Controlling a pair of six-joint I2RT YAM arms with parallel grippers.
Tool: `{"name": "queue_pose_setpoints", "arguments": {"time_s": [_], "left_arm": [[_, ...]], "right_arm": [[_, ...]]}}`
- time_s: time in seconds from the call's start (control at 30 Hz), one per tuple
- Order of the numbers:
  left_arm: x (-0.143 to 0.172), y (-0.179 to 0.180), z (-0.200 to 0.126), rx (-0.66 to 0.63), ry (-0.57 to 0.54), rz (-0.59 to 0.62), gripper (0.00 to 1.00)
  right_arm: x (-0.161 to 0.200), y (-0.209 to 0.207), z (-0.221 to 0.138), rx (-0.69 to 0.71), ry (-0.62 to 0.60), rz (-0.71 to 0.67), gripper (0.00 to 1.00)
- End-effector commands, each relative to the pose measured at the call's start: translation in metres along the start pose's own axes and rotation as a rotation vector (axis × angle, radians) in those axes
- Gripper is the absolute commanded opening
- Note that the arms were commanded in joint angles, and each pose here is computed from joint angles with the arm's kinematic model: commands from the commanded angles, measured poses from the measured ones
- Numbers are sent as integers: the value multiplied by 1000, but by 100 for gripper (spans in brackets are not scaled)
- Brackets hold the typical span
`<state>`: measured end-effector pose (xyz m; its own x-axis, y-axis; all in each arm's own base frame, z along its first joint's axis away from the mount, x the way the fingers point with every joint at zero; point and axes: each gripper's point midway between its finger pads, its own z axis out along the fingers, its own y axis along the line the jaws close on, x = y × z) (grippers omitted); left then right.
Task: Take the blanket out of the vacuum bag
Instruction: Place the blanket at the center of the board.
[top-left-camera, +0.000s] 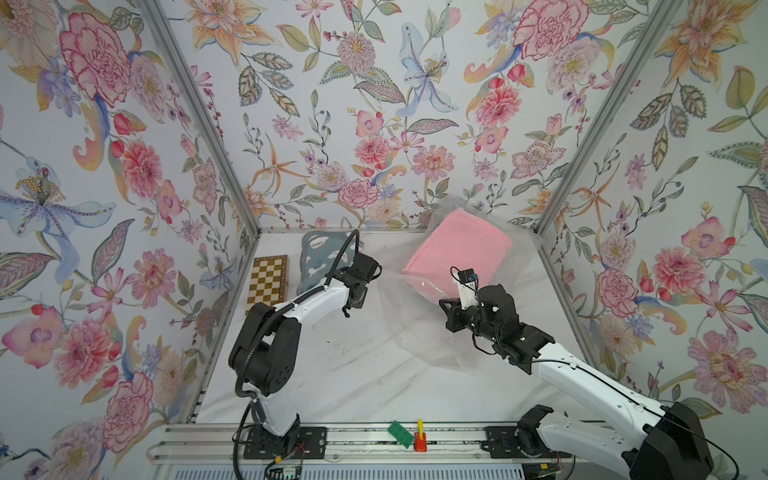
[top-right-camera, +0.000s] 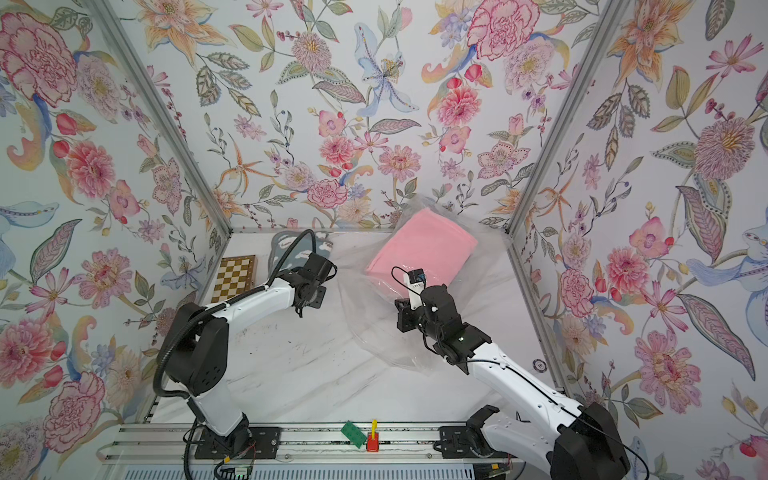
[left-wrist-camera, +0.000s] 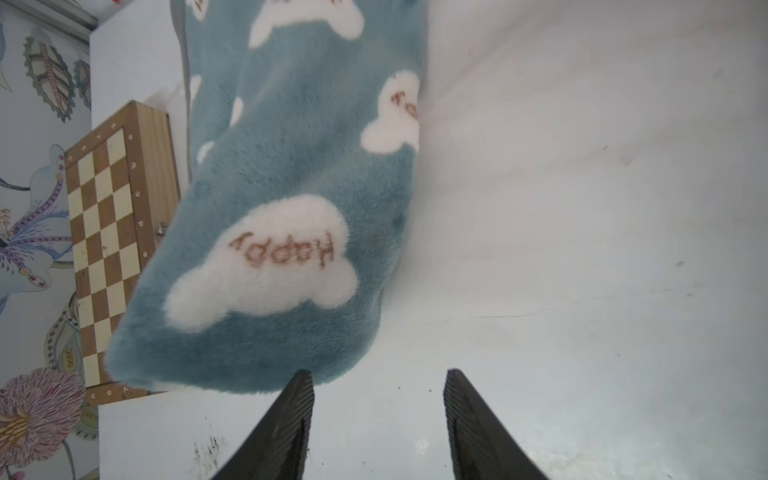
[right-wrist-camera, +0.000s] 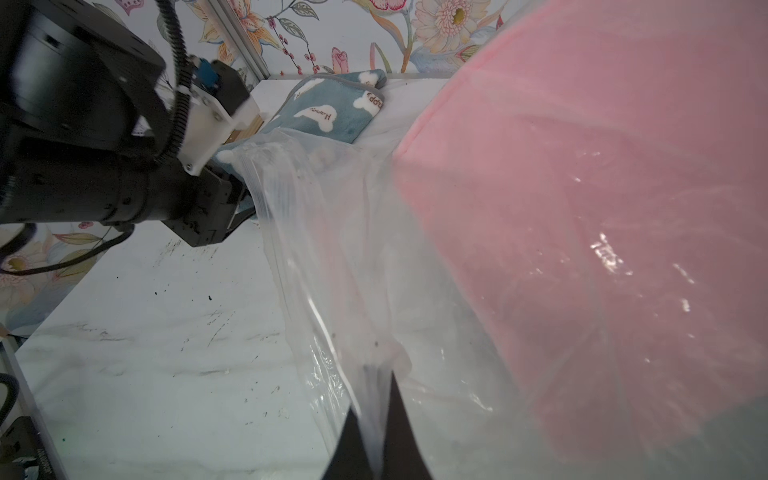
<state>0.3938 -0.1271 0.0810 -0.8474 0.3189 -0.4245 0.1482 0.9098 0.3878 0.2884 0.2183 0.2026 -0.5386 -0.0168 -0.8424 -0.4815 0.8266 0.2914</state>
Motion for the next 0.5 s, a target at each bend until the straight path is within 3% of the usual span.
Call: {"name": "queue_pose_setpoints", "arguments": {"time_s": [0.0, 0.27, 0.47], "left_arm": [[4, 10, 7, -86, 38, 71, 53], [1, 9, 36, -182, 70, 143, 56], [3, 12, 53, -202, 91, 152, 52]], "right_arm": [[-1, -1, -8, 13, -15, 16, 0], [-2, -4, -15, 31, -23, 19, 0], [-4, -5, -18, 39, -35, 18, 0]]}}
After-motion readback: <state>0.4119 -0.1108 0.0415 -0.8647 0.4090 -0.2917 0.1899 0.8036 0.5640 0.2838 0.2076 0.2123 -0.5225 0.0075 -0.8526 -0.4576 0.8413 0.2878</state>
